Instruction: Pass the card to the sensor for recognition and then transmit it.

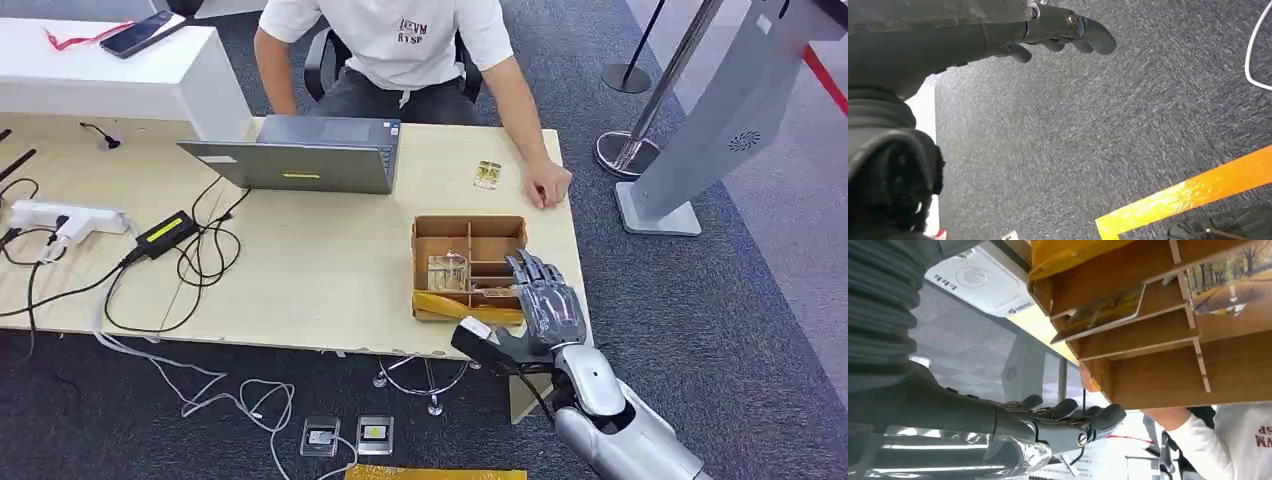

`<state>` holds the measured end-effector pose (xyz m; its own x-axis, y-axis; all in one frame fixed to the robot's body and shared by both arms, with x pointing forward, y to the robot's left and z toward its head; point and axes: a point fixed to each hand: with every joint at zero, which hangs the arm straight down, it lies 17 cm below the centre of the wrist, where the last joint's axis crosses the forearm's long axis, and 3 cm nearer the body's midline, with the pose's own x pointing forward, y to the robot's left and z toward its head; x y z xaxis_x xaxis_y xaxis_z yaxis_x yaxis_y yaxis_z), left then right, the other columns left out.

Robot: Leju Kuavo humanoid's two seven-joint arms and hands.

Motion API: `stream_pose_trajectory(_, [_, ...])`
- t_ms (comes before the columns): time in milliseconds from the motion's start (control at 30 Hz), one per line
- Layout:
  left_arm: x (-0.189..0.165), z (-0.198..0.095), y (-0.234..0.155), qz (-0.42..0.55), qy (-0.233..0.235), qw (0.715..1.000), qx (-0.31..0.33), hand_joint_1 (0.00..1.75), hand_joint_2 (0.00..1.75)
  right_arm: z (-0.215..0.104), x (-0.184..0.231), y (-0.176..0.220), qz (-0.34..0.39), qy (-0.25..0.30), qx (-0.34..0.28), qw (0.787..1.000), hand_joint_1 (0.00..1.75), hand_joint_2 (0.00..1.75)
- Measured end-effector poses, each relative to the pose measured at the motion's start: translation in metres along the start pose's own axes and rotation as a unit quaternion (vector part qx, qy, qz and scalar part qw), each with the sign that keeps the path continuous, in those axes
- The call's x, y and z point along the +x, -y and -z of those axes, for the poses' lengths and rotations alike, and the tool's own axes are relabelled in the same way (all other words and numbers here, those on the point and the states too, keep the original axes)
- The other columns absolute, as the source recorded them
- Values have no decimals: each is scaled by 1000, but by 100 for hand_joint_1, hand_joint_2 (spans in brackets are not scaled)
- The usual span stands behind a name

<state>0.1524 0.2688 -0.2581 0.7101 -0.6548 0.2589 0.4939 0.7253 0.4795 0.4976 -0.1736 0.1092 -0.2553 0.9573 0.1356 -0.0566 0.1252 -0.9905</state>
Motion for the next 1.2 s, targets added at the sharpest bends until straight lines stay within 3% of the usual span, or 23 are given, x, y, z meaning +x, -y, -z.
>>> stream_pose_trajectory(933, [-2,-1,0,-4,-3,1000,3,0,0,14,12,-8,1,7,11,1000,0,175])
stream_pose_trajectory(967, [-2,-1,0,-4,-3,1000,3,0,0,14,11,-8,1,6,12,1000,10,175])
stream_pose_trajectory(1000, [-2,-1,1,-3,-2,1000,3,0,0,14,11,-9,2,5,14,1000,45,175])
stream_pose_trajectory(1033, [-1,-1,1,-3,-2,1000,3,0,0,14,10,-10,3,5,15,1000,45,175])
stream_pose_trajectory(1067, [-1,-1,1,-2,-1,1000,2,0,0,14,10,-11,4,4,16,1000,154,175])
stream_pose_trajectory(1133, [0,-1,2,-2,0,1000,2,0,0,14,9,-13,5,2,19,1000,175,175])
stream_pose_trajectory(1200, [1,-1,2,-1,1,1000,2,0,0,14,7,-14,5,0,22,1000,175,175])
